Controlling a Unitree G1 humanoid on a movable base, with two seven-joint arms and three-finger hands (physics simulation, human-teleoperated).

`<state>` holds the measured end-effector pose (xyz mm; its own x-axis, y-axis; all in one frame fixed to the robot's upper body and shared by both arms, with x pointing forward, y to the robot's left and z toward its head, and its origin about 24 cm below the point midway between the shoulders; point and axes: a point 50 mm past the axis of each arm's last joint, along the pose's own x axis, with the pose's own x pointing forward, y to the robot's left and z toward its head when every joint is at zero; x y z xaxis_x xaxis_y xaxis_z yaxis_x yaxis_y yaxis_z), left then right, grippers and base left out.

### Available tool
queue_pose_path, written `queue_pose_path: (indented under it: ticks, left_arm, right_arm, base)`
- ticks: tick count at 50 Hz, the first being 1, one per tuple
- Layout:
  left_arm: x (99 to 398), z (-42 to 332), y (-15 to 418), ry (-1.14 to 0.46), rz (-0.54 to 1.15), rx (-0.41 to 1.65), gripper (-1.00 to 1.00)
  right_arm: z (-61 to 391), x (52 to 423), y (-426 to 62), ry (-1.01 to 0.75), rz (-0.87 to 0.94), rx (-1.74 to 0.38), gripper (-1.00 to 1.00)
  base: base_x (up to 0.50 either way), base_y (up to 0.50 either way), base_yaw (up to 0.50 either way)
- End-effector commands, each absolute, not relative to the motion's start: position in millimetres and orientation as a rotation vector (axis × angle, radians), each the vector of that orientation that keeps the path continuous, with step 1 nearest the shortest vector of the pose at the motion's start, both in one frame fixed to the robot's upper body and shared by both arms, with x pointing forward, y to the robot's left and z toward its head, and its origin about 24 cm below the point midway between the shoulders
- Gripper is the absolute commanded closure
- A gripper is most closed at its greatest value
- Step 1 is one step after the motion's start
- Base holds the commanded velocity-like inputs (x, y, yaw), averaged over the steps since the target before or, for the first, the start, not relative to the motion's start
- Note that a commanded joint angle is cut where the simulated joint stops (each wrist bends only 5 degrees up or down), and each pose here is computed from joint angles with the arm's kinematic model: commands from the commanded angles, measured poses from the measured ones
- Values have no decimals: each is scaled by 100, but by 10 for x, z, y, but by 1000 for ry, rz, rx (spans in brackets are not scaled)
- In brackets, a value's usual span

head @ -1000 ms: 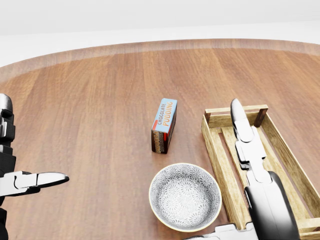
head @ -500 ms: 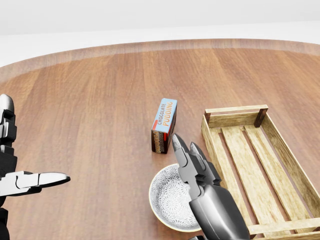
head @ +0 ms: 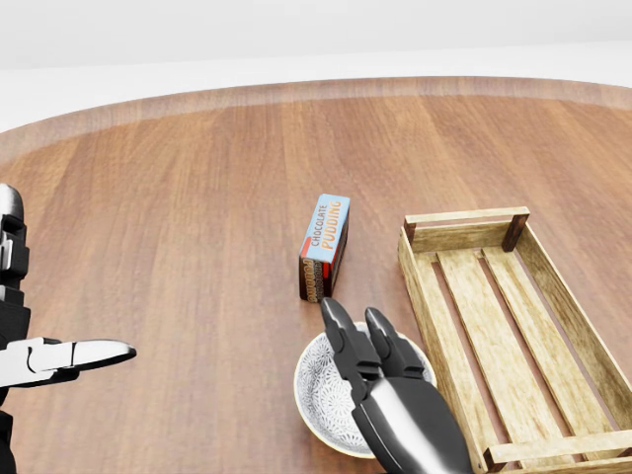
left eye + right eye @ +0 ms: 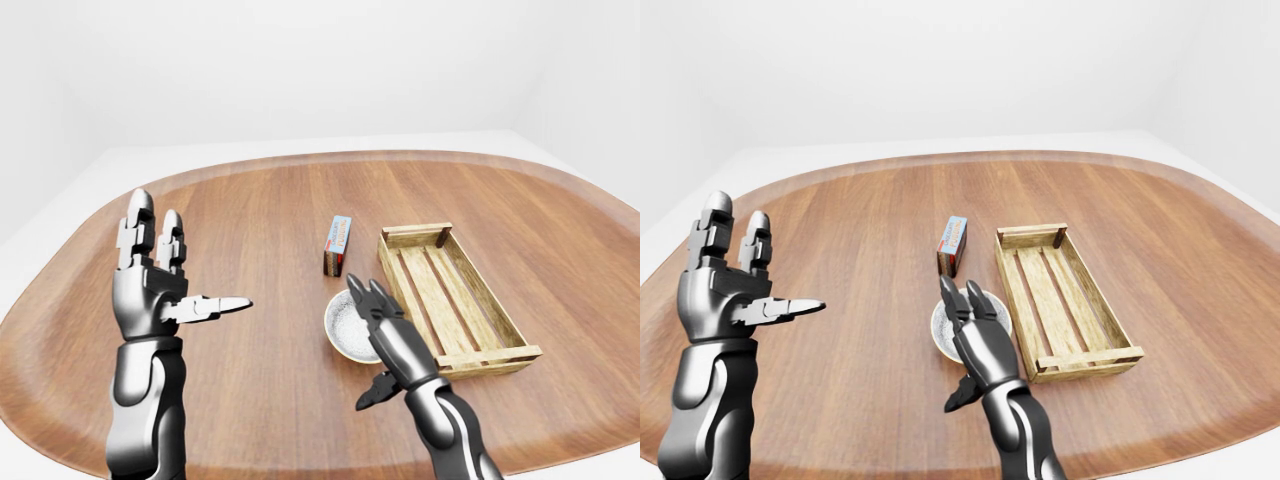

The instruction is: Pick up the bowl on the left and put it in the tray.

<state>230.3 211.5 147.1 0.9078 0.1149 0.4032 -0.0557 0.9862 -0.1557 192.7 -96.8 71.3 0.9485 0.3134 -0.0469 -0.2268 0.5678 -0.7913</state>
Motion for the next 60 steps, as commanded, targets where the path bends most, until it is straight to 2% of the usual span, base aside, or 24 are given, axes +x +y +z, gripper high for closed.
queue_pose_path:
  ticks: [1, 28, 60]
  left_arm:
    - [2395, 1270, 2066, -328, 100, -121, -100]
    - [2404, 1252, 2065, -320, 99, -122, -100]
    - [2414, 1213, 2052, -302, 98, -119, -100]
  right_arm:
    - [525, 2020, -929, -41, 342, -1021, -100]
    - [383, 2106, -957, 15, 326, -1101, -100]
    - [-10, 2121, -1013, 187, 429, -1127, -100]
  base:
    - [0, 0, 0]
    - [0, 0, 0]
    - [0, 0, 0]
